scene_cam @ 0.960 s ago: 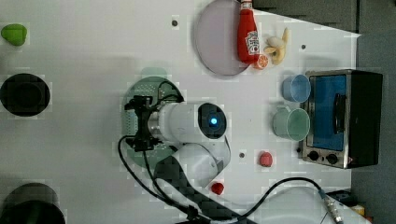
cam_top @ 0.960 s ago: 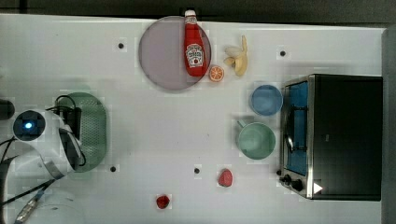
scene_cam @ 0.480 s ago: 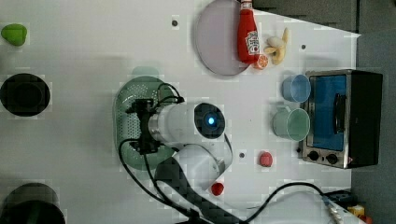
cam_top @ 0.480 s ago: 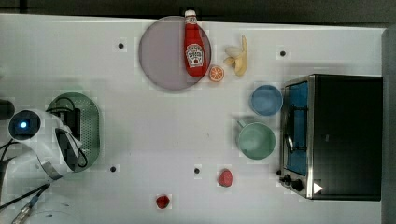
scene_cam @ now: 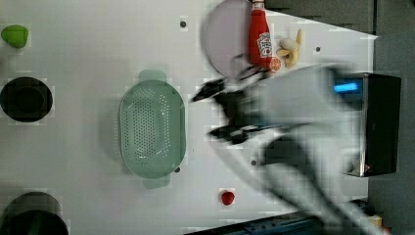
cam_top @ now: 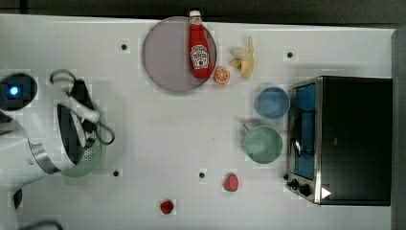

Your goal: Drag strainer right to left.

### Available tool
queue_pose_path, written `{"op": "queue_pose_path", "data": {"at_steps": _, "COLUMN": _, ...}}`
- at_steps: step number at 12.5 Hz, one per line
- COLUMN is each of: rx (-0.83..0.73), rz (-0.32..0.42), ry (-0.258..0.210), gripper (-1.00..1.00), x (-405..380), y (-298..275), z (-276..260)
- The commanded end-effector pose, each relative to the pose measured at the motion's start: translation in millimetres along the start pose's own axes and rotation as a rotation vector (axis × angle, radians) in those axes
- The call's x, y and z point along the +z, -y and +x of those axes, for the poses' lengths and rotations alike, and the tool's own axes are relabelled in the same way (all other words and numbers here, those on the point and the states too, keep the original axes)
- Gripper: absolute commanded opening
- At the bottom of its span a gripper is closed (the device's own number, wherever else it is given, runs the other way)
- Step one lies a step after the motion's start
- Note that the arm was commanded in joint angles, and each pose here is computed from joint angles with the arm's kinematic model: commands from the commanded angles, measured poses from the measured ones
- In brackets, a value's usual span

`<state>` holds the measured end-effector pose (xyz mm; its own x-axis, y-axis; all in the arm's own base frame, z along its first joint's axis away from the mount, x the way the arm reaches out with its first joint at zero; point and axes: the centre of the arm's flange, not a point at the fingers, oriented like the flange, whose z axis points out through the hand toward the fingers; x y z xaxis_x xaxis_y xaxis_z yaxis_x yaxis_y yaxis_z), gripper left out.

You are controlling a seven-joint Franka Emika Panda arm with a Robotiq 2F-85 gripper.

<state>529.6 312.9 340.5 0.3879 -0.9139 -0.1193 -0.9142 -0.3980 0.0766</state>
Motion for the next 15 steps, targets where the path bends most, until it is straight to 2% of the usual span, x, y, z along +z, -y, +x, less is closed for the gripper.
{"op": "queue_pose_path", "data": {"at_steps": 1, "rx": -0.1, "rz": 0.17, "ry": -0.021, "gripper": 1.0, "x": -178.9, "y": -46.1, "z": 158.4}}
{"op": "queue_pose_path", "data": {"at_steps": 3, "rx": -0.164, "rz": 0.124, "ry": -0.092, "gripper": 1.0, "x": -230.4, "y": -100.4, "z": 227.4}}
{"op": "queue_pose_path", "data": {"at_steps": 5, "rx": -0.279, "rz": 0.069, "ry": -0.128, "gripper": 1.0, "x": -258.8, "y": -150.8, "z": 276.2}}
{"op": "queue_pose_path", "data": {"at_steps": 7, "rx": -0.29, "rz": 0.065, "ry": -0.103, "gripper": 1.0, "x": -270.7, "y": -187.2, "z": 308.8}}
{"op": "queue_pose_path", "data": {"at_steps": 9, "rx": -0.271, "rz": 0.076, "ry": -0.086, "gripper": 1.0, "x": -271.8, "y": -200.3, "z": 320.2}}
{"op": "queue_pose_path", "data": {"at_steps": 15, "rx": -0.274, "rz": 0.03, "ry": -0.083, "gripper": 1.0, "x": -253.1, "y": -188.9, "z": 317.0}}
